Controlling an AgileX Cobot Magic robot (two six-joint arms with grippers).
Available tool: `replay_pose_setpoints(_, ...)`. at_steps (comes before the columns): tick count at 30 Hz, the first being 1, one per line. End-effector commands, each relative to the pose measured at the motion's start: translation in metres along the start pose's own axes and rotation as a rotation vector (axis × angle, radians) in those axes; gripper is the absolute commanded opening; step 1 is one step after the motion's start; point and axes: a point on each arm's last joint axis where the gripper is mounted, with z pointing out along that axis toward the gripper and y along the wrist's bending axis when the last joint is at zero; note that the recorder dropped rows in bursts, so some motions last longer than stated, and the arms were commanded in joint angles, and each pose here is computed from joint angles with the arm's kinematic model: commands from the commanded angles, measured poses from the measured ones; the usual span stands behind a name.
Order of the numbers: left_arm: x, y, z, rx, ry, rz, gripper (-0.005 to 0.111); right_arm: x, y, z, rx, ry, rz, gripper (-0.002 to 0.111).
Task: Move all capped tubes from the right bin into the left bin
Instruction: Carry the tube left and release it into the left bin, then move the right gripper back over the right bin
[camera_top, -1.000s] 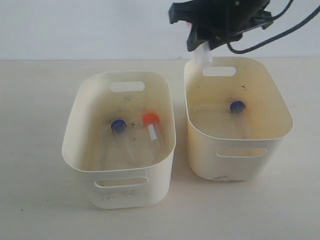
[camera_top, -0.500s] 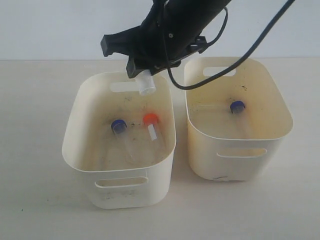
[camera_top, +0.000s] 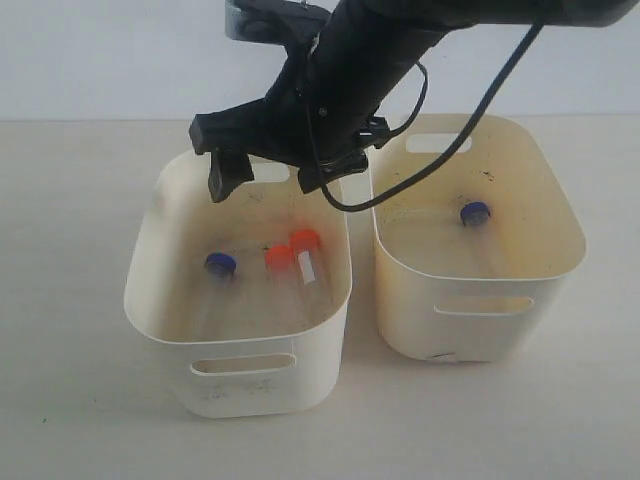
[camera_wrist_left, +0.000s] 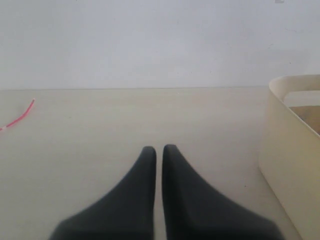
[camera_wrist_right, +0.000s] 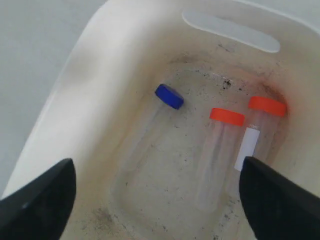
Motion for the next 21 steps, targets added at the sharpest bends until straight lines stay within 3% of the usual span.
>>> replay_pose_setpoints(1,-0.002,0.000,-0.001,0.000,-0.015,-0.004,0.004,0.000,0.001,-0.001,-0.002,-0.004,-0.024,0.083)
replay_pose_setpoints(4,-0.002,0.000,-0.001,0.000,-0.015,-0.004,0.004,-0.001,0.002,-0.008,0.002,-0.019,-0.033,0.077)
replay_pose_setpoints(7,-0.002,0.000,-0.001,0.000,-0.015,-0.004,0.004,-0.004,0.004,-0.024,0.024,-0.059,-0.064,0.058)
replay_pose_setpoints(13,-0.002,0.000,-0.001,0.000,-0.015,-0.004,0.004,-0.010,-0.009,-0.055,0.238,-0.155,-0.087,0.000)
replay_pose_setpoints(18,-0.002,0.000,-0.001,0.000,-0.015,-0.004,0.004,-0.009,-0.040,-0.060,0.593,-0.140,-0.040,0.008)
replay_pose_setpoints(21,-0.002,0.000,-0.001,0.000,-0.015,-0.004,0.004,-0.008,-0.056,-0.051,0.706,-0.093,-0.022,0.013)
